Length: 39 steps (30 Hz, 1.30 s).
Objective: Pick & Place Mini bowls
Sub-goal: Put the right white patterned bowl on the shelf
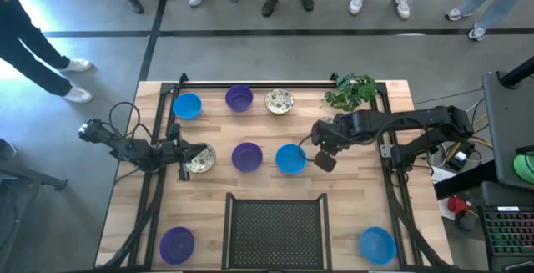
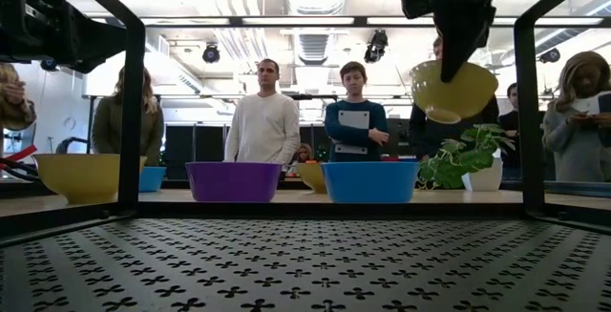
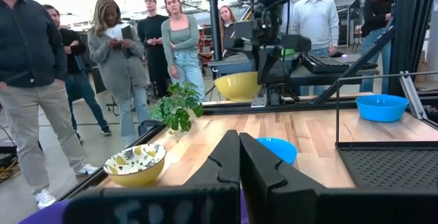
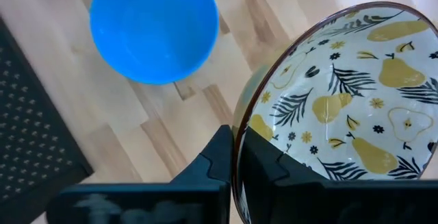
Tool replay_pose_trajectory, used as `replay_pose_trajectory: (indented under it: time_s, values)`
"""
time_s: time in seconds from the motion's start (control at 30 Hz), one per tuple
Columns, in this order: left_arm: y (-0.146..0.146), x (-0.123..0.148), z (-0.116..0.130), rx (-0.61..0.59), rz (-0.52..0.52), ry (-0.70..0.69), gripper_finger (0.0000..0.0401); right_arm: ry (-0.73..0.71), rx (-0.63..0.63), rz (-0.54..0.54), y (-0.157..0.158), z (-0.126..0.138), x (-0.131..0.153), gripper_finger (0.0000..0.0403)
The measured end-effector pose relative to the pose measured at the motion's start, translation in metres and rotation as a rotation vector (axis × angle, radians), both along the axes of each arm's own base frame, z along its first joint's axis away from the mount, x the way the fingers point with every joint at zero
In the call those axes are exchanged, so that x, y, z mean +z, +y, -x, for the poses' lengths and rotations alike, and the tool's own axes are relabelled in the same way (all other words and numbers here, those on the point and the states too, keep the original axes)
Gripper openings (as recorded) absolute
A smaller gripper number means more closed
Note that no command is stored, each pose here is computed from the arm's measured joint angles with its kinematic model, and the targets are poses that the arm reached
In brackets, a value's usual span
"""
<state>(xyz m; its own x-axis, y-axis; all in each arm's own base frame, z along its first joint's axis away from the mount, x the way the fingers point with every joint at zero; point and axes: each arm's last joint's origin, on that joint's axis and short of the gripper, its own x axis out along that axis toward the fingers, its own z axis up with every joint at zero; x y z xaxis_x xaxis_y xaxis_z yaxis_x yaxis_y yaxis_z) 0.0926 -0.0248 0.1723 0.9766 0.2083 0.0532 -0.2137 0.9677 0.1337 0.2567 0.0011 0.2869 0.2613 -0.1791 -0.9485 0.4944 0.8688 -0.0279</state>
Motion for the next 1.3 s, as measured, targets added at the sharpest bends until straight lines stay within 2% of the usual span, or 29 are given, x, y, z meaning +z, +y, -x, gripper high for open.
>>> replay_pose_trajectory:
  time_s: [0.47, 0.83, 1.07, 1.3]
  values:
    - [0.000, 0.000, 0.000, 0.000, 0.000, 0.000, 0.0000, -0.089, 0.073, 0.021, 0.000, -0.009, 0.027, 0.0012]
    - [0.000, 0.000, 0.000, -0.001, 0.017, -0.003, 0.0000, 0.001, 0.225, 0.043, 0.008, -0.047, 0.022, 0.0012]
    - [0.000, 0.000, 0.000, -0.002, 0.018, -0.003, 0.0000, -0.044, 0.291, 0.040, 0.033, -0.059, 0.036, 0.0012]
    - [0.000, -0.001, 0.000, -0.002, 0.012, 0.006, 0.0000, -0.100, 0.357, -0.004, 0.070, -0.057, 0.041, 0.0012]
